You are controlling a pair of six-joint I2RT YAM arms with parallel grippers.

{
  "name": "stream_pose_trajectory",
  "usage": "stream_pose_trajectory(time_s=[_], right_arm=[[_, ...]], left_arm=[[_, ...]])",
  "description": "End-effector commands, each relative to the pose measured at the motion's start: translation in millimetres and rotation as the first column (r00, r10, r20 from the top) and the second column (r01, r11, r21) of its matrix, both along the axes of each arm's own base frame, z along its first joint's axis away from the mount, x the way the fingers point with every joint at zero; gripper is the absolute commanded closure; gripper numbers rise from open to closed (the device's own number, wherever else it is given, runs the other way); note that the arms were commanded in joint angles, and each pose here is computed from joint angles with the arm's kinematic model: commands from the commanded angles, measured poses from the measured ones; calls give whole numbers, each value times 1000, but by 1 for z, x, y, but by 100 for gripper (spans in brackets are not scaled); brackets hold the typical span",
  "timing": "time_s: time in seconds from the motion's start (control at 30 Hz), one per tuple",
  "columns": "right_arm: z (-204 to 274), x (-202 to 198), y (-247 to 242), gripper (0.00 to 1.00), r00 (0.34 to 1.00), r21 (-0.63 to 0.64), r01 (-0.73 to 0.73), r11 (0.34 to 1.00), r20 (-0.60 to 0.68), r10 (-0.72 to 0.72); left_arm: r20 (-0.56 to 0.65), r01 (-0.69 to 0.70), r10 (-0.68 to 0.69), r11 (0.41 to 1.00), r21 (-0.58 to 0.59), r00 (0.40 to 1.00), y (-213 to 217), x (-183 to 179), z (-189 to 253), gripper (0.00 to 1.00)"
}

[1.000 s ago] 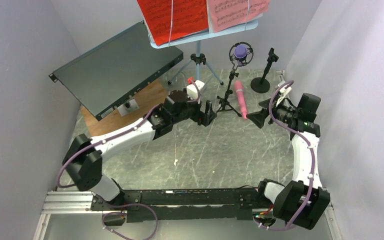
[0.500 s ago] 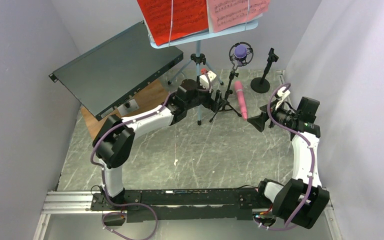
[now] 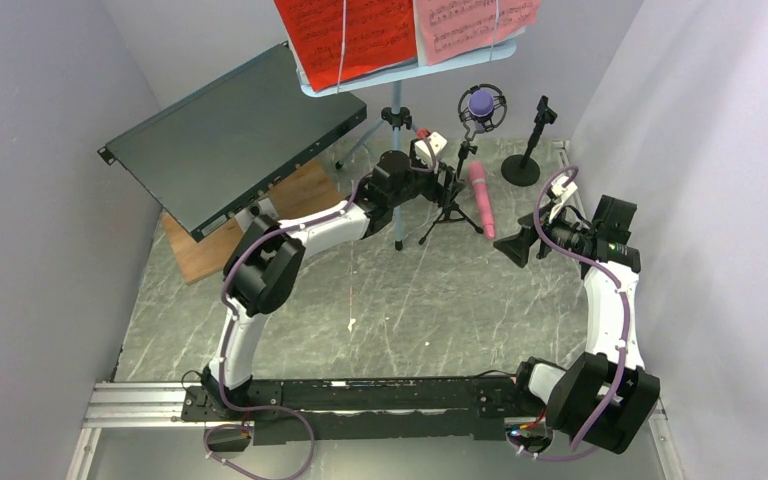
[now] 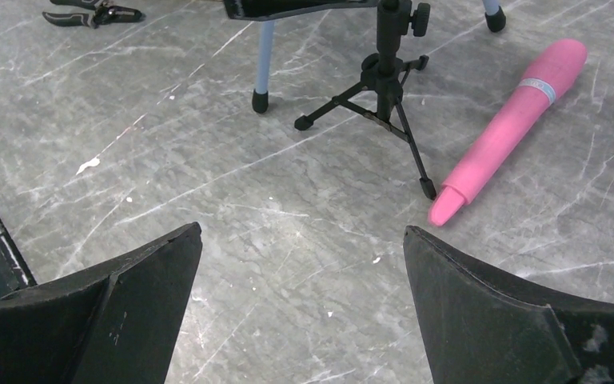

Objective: Pack up the instrument practice props
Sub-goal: Pick up the microphone stand with the microphone from the center of the board.

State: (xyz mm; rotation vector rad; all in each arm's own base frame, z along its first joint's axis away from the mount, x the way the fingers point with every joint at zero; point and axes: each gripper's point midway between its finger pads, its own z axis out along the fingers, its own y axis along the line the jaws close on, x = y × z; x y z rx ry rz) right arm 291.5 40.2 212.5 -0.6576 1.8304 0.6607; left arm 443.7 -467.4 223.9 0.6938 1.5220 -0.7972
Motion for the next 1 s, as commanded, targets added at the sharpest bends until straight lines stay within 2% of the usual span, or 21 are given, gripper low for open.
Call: stream_pose_trajectory(time_s=[0.0,0.3,0.67,0.8,0.97], right_arm=[[16,3,0,0,998,-20,-27,999,55,29],[16,1,2,0,998,-12,-41,999,53,42],[15,1,2,0,998,-16,-41,999,52,41],[15,1,1,0,998,-17,-40,999,51,41],[15,0,2,0,998,-16,-41,999,52,42]], left_arm=[[112,20,-13,998,-64,994,-12,14,32,19],[151,-4,14,998,-68,988,-19,30,30,27],[195,27,-8,995,-95,981,-26,30,38,46],[217,49,-28,994,-93,976,-26,25,42,61],[236,72,-49,993,-89,971,-26,18,46,88]])
